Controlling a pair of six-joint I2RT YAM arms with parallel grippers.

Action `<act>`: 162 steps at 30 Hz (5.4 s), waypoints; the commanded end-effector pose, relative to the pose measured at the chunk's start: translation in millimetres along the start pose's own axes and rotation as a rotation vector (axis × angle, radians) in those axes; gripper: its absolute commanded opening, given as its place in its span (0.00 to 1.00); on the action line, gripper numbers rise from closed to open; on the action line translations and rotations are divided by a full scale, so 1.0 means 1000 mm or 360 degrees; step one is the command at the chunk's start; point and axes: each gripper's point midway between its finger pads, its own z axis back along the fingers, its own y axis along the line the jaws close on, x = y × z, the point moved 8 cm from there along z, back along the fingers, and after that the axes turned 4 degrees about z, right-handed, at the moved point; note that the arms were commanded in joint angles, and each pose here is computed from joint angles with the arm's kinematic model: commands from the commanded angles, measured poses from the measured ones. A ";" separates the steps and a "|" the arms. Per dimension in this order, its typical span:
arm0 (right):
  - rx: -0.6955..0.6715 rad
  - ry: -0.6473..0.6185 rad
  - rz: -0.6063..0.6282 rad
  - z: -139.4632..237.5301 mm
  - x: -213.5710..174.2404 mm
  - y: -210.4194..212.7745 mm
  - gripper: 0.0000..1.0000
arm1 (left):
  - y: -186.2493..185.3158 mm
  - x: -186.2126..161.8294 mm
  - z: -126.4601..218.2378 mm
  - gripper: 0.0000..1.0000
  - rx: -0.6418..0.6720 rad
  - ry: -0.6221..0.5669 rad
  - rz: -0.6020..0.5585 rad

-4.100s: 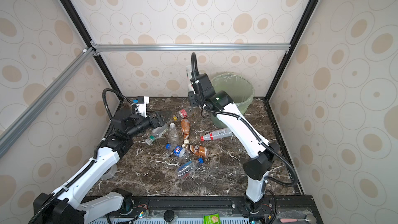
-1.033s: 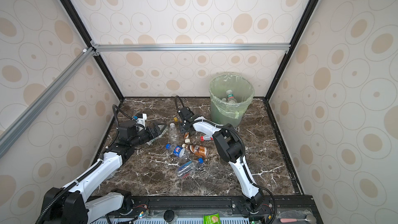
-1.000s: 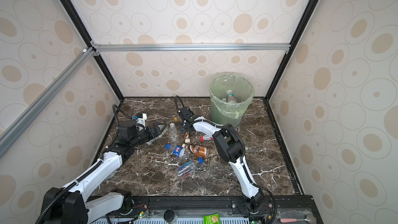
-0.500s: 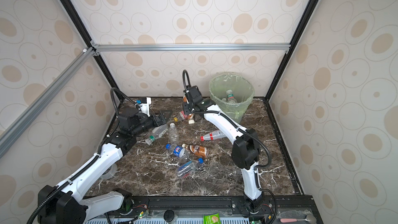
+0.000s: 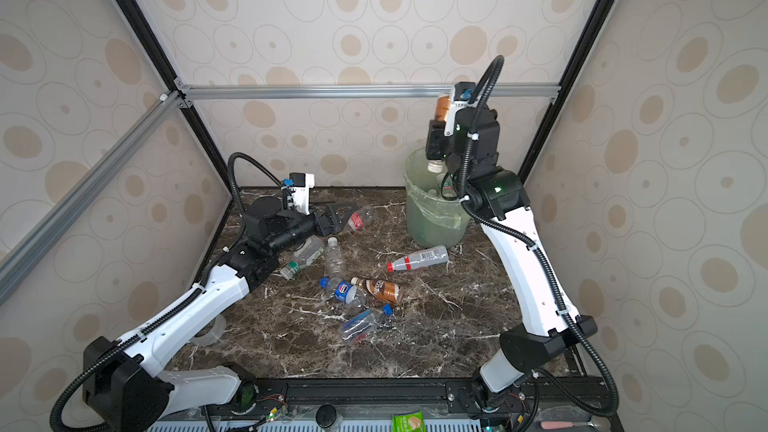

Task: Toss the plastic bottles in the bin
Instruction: 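Open the right gripper over the bin to drop the orange bottle, then move the right gripper down onto the clear white-capped water bottle, then close the right gripper on the water bottle and lift it, then carry the water bottle over the bin and open the right gripper, then move the right gripper back down onto the Nescafe latte bottle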

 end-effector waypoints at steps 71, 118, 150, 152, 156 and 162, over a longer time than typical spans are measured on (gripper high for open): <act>0.0850 0.1541 0.0462 -0.063 -0.427 0.283 0.67 | 0.143 -0.029 0.100 0.99 0.0487 -0.0127 0.0623; -0.0075 0.0118 0.0194 -0.002 -0.029 -0.007 0.49 | -0.016 0.014 -0.029 0.99 -0.0158 -0.0025 0.0033; 0.0545 0.0585 0.0315 -0.025 -0.136 0.057 1.00 | 0.036 -0.012 -0.012 0.99 0.0160 0.0109 0.0198; 0.0652 0.0644 0.0353 -0.020 -0.150 0.072 0.99 | 0.051 -0.017 -0.002 0.99 0.0199 0.0103 0.0278; 0.0785 0.0770 0.0511 -0.006 -0.184 0.095 0.99 | 0.073 -0.024 0.020 0.99 0.0235 0.0062 0.0405; 0.0963 0.0982 0.0670 0.021 -0.241 0.110 1.00 | 0.074 -0.027 0.025 0.99 0.0203 0.0070 0.0439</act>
